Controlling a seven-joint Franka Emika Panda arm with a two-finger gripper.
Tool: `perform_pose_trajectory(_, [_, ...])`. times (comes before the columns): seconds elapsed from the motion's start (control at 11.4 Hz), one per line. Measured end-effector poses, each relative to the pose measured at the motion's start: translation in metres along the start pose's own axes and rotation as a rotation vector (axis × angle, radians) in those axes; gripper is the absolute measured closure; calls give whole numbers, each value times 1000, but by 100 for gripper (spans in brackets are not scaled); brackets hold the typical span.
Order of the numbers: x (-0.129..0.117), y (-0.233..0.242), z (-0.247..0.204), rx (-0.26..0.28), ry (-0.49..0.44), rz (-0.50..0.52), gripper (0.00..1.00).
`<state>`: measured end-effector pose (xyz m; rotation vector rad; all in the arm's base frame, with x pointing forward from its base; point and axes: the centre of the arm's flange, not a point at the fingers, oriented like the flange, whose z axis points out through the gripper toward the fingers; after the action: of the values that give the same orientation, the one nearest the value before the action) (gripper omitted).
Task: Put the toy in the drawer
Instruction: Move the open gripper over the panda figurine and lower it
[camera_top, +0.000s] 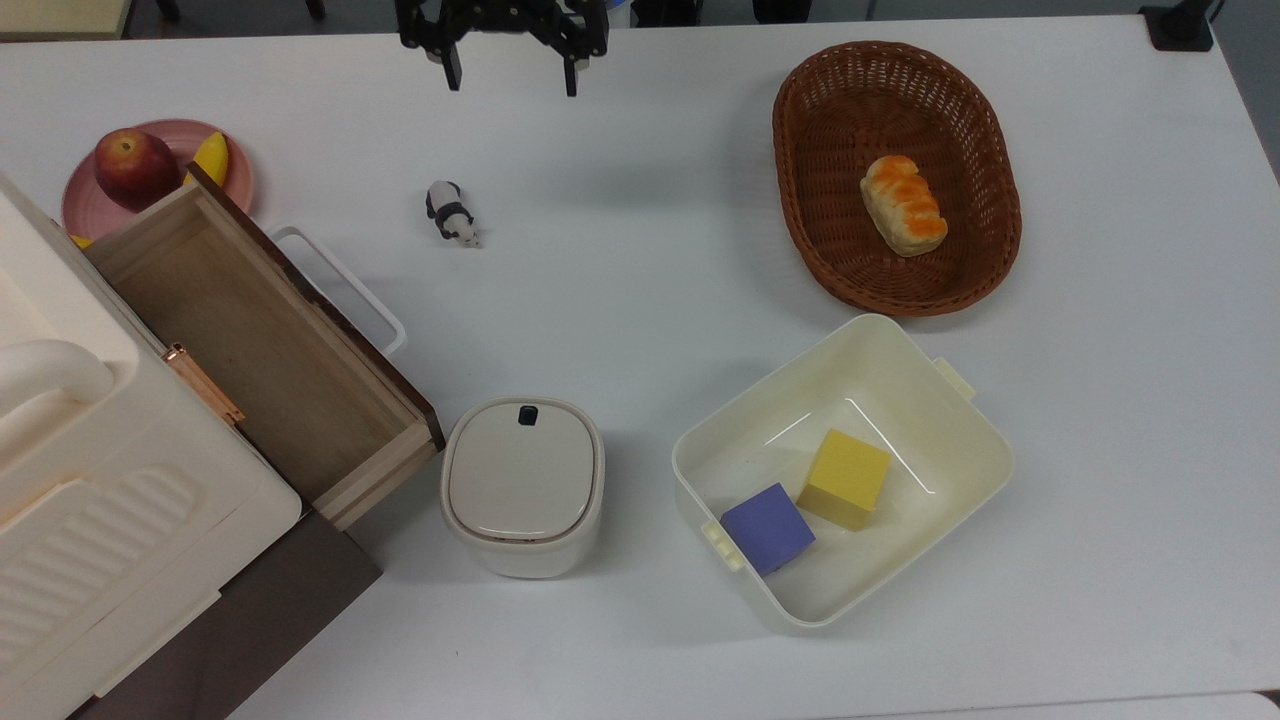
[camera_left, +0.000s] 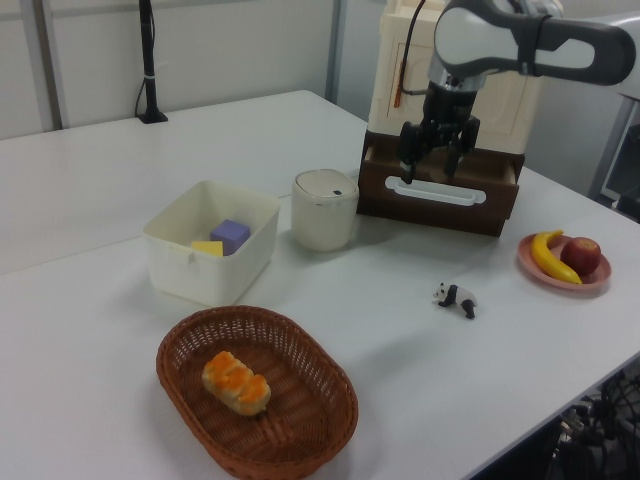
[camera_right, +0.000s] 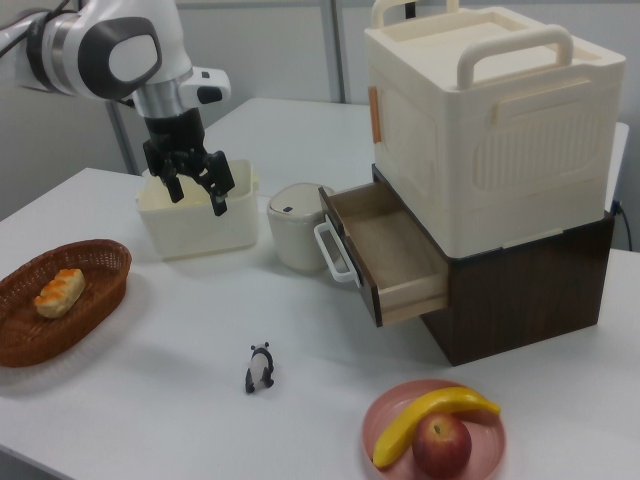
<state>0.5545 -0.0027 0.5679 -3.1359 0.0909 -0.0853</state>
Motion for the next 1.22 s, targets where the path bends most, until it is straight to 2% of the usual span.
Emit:
perform_pose_trajectory(0.17, [-3,-3,19,-38,-33,-4,0])
perform_pose_trajectory(0.35, [-7,13,44,-95,-82,-6,0])
perform_pose_trajectory(0.44, [-8,21,55,-123,-108,-72,0])
perform_pose_trajectory(0.7, [-10,44,97,-167,-219,-357,0])
perform_pose_trajectory(0.87, [-16,65,124,-153,-289,-509,0])
perform_pose_trajectory(0.96, [-18,74,134,-142,-293,-548,0])
perform_pose_trajectory(1.22, [-27,90,168,-135,-256,-568,0])
